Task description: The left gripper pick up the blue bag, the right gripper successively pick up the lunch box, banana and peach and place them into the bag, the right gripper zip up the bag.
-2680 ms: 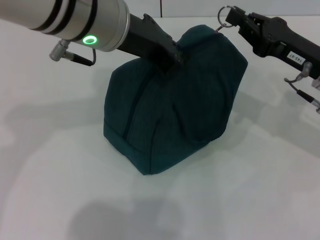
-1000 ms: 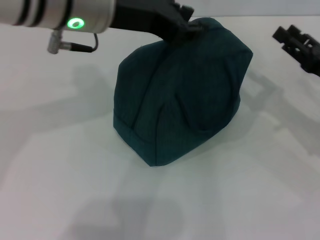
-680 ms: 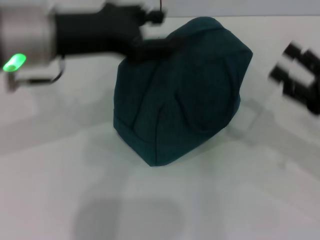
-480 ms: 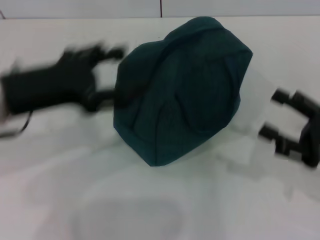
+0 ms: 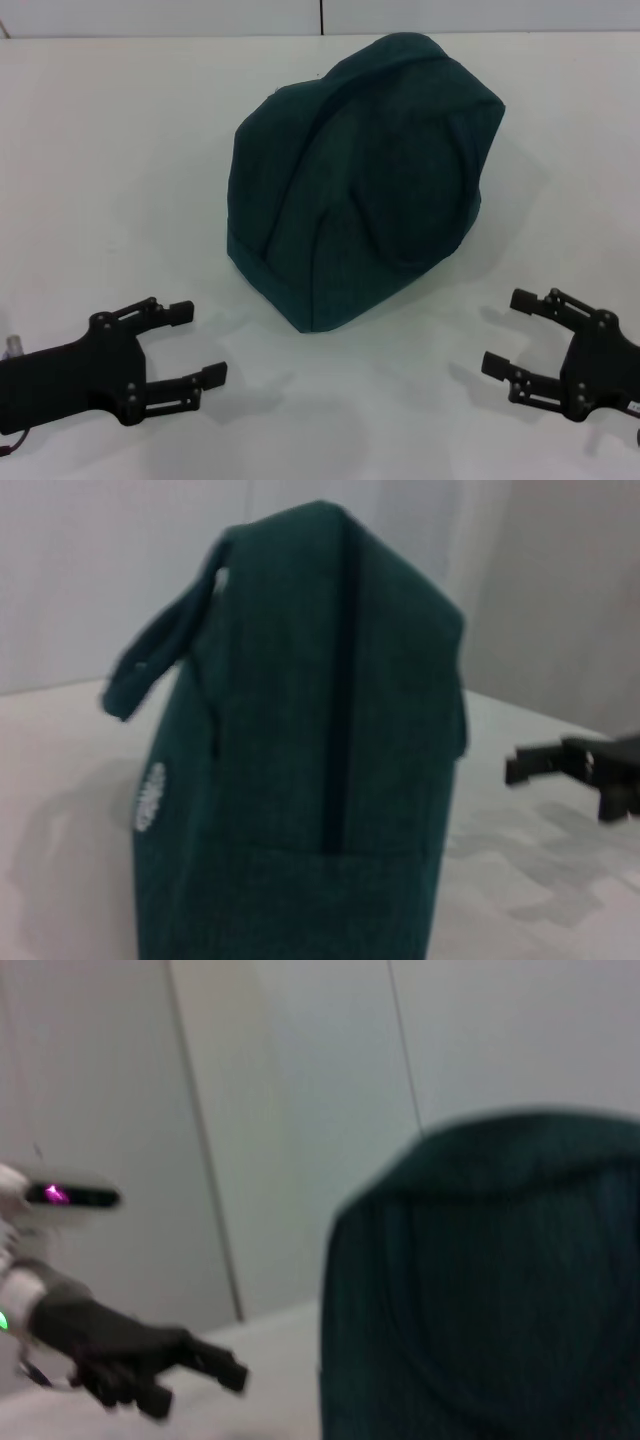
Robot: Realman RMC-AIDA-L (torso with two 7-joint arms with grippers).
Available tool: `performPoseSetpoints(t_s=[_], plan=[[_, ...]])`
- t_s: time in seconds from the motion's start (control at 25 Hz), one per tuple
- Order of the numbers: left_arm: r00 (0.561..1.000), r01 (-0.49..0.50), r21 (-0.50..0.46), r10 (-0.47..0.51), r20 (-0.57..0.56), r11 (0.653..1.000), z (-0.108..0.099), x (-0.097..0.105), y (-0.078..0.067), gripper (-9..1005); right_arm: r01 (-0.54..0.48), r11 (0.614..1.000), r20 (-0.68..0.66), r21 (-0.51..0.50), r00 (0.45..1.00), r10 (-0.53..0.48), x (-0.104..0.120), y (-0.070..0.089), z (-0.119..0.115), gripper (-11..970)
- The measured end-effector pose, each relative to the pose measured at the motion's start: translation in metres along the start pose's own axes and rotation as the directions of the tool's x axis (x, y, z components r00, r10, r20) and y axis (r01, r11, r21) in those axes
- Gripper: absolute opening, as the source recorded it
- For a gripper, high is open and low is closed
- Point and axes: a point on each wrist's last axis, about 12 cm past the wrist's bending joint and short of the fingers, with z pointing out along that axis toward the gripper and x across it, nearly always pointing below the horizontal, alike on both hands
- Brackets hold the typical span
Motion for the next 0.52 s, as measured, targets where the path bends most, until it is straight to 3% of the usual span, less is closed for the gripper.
performPoseSetpoints(t_s=[0.16, 0.52], plan=[[0.999, -0.009, -0.026, 0.010, 0.047, 1.000, -0.0035, 0.0064, 0.0019, 874, 0.003, 1.000, -0.016, 0.012, 1.000, -0.003, 0.0038, 0.0006, -0.0001, 859], [0.994, -0.029, -0.016, 0.031, 0.109, 0.999, -0.0076, -0.0001, -0.0001, 874, 0.000, 1.000, -0.025, -0.006, 1.000, 0.000, 0.0056, 0.0037, 0.0010, 859]])
